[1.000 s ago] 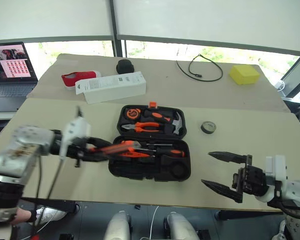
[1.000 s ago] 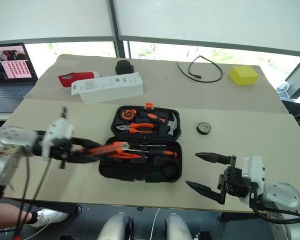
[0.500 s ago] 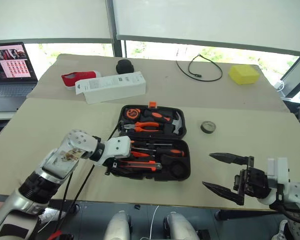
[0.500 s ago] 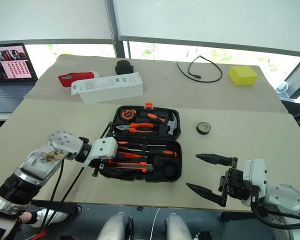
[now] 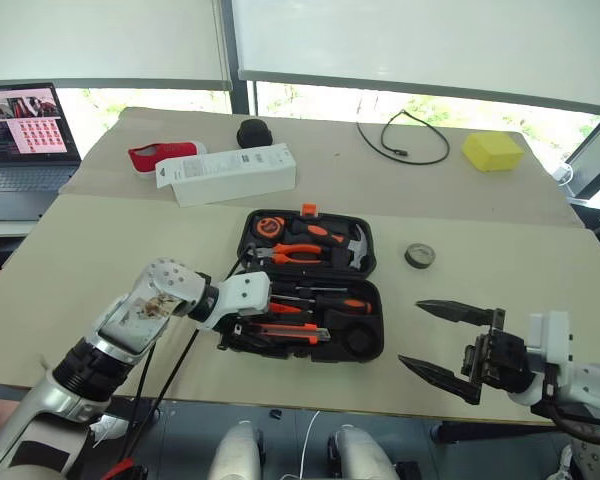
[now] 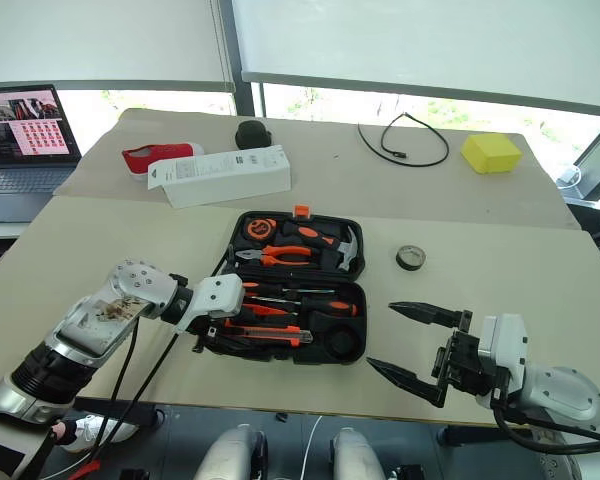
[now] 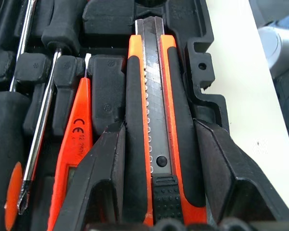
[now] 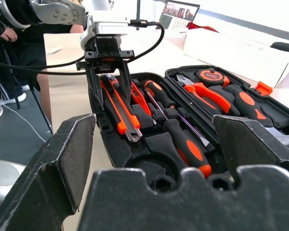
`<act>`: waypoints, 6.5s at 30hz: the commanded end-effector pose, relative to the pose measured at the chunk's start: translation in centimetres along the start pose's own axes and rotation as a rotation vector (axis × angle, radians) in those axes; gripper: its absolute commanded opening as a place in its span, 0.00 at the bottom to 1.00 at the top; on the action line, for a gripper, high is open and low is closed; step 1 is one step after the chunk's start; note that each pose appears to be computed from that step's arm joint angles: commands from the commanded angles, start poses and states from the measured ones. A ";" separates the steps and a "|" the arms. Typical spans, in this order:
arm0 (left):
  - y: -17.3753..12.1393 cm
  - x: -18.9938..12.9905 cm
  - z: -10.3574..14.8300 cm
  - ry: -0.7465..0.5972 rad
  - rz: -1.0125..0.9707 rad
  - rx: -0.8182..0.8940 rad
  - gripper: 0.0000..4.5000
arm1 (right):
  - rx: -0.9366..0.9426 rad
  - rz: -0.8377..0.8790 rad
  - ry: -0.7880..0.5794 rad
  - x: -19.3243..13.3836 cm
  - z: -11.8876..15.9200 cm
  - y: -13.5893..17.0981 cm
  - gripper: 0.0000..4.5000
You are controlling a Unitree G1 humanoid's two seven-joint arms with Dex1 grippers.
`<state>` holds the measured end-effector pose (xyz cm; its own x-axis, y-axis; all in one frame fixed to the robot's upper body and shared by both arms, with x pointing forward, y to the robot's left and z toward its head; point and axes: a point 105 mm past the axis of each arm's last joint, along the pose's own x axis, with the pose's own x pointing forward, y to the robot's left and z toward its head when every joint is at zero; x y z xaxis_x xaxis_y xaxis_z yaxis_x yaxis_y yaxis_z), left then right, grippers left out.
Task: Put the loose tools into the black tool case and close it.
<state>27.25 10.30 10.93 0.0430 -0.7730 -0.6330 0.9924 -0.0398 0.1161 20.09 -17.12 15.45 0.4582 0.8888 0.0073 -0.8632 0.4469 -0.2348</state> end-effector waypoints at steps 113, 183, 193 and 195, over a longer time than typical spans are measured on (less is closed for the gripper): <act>-0.7 -10.9 -1.0 -0.695 0.395 -0.105 1.00 | -0.138 -0.099 0.717 6.2 -4.7 -19.7 0.01; 6.3 -6.1 -5.5 -0.343 0.607 -0.409 0.02 | -0.109 0.048 0.377 8.4 -7.0 -9.9 0.00; 5.0 -2.5 -4.3 -0.366 0.436 -0.377 0.02 | -0.033 0.140 0.389 6.1 -6.8 -7.1 0.00; 4.8 -2.6 -4.9 -0.339 0.445 -0.409 0.02 | -0.017 0.130 0.393 5.7 -6.8 -6.7 0.00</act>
<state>33.20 16.79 9.31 0.5392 -0.7823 -0.3119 0.8192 0.5732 -0.0216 30.76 -17.11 9.06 0.4362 0.7818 -0.4455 -0.8999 0.3778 -0.2180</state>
